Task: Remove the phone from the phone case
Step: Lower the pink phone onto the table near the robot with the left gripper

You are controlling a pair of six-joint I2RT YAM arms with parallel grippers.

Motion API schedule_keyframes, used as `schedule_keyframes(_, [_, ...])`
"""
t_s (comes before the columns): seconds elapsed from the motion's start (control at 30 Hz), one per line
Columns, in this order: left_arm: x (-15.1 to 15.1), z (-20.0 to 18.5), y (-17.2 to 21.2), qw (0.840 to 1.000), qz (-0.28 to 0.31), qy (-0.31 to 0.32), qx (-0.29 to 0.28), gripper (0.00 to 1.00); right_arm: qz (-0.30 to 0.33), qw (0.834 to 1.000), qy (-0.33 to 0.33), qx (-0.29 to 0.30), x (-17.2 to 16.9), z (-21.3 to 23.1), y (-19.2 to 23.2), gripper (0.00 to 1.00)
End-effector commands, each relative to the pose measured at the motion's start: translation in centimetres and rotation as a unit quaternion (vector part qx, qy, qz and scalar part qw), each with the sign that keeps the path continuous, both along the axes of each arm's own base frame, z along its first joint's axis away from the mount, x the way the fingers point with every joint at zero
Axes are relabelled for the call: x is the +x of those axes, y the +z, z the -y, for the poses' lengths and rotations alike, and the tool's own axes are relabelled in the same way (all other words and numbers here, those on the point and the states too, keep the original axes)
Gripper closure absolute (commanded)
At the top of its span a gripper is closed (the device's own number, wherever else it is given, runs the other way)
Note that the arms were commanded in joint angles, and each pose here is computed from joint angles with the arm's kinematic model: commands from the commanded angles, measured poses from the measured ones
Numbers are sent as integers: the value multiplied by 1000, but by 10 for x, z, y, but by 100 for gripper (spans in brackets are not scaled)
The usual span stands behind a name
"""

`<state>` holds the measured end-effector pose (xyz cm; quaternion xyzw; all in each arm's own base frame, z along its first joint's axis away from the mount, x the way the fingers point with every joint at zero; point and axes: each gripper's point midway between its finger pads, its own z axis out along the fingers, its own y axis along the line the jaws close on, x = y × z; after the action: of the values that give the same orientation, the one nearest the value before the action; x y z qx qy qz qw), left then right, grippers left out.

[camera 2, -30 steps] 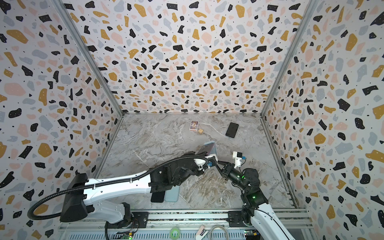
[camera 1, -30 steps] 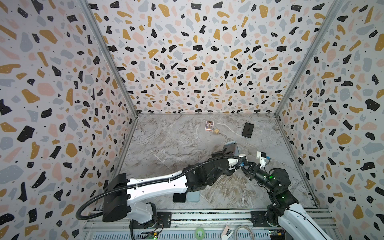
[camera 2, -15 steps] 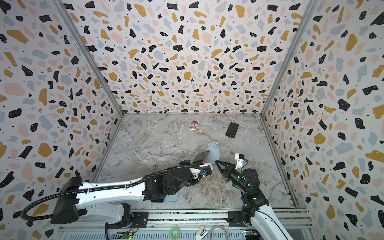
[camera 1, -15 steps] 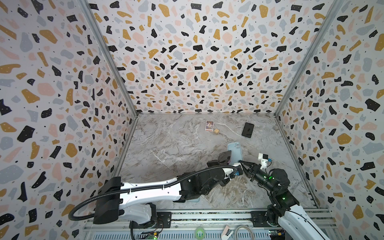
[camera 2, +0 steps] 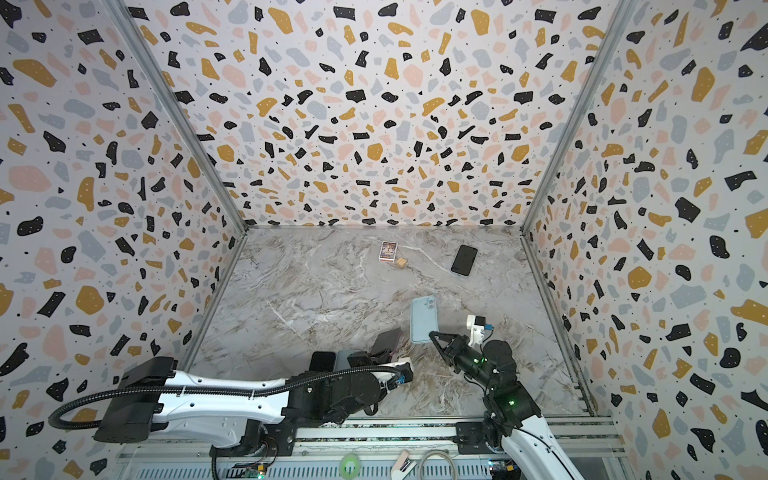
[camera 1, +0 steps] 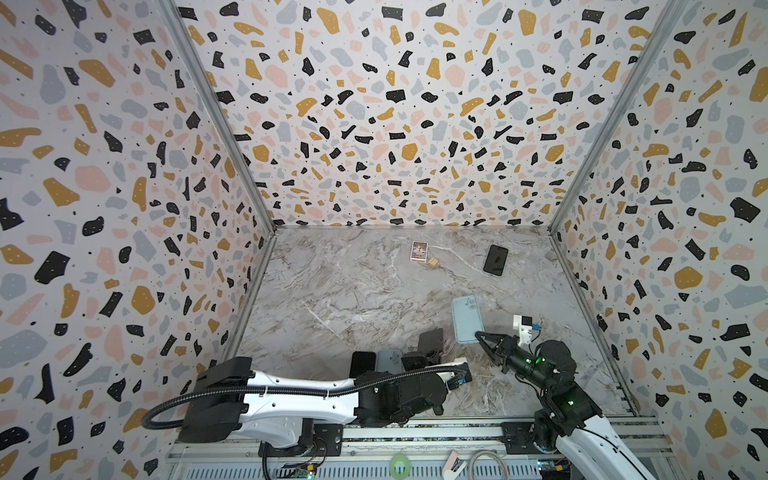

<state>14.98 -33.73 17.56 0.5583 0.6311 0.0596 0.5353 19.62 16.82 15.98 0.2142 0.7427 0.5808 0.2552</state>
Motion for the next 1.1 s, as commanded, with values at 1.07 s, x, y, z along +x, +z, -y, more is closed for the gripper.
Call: schedule_keyframes(1.07, [-27, -18, -73, 998, -41, 34, 24, 100, -112, 990, 43, -76, -43, -34, -74, 100])
